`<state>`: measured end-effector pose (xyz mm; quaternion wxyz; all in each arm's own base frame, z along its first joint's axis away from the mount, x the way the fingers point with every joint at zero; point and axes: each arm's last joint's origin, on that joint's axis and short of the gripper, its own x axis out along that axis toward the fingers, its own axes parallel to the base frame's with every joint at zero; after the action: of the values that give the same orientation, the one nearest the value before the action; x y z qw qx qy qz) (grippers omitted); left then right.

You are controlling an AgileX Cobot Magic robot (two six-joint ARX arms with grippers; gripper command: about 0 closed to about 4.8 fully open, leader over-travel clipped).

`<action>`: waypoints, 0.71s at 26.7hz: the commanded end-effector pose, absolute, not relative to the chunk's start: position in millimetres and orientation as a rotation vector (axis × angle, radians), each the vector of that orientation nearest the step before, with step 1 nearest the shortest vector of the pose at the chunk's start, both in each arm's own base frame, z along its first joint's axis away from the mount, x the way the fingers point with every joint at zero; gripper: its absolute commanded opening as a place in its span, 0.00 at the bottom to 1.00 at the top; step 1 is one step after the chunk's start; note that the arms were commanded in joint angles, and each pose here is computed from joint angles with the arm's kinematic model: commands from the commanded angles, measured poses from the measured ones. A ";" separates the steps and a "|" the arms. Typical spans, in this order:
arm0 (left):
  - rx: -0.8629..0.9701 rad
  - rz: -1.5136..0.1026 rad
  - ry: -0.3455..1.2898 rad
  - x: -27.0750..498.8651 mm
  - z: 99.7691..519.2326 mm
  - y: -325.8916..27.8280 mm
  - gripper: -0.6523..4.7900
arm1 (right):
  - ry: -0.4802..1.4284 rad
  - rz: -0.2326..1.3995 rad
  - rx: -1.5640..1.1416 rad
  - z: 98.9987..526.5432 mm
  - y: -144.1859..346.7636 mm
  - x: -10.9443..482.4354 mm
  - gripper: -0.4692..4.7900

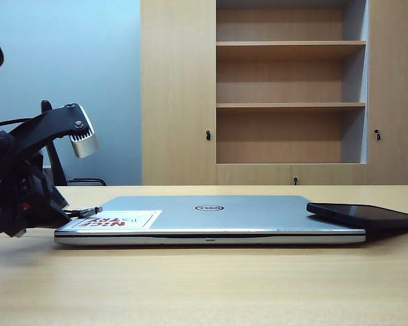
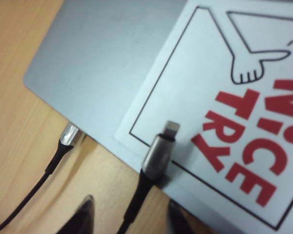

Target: Pick up the charging cable and the phone, plug the charging cable into the charging port on the phone, and finally place them back on the table.

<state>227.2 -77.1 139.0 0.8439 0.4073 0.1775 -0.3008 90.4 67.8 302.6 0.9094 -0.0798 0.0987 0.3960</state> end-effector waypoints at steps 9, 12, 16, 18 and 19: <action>0.857 -0.631 0.358 233.6 132.7 -78.4 0.46 | 0.176 0.817 -0.162 306.7 67.8 90.4 0.09; 0.857 -0.632 0.361 234.3 130.9 -78.6 0.46 | 0.176 0.817 -0.162 306.7 67.8 90.4 0.09; 0.857 -0.632 0.362 234.4 130.5 -78.7 0.30 | 0.176 0.817 -0.162 306.7 67.7 90.4 0.09; 0.857 -0.632 0.361 234.5 130.7 -78.7 0.12 | 0.176 0.817 -0.162 306.7 67.8 90.4 0.09; 0.856 -0.632 0.361 234.5 130.6 -78.7 0.11 | 0.176 0.817 -0.162 306.7 67.7 90.4 0.09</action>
<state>233.3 -78.3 128.9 0.8445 0.4070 0.1774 -0.2995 90.4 67.8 302.6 0.9094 -0.0798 0.0987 0.3960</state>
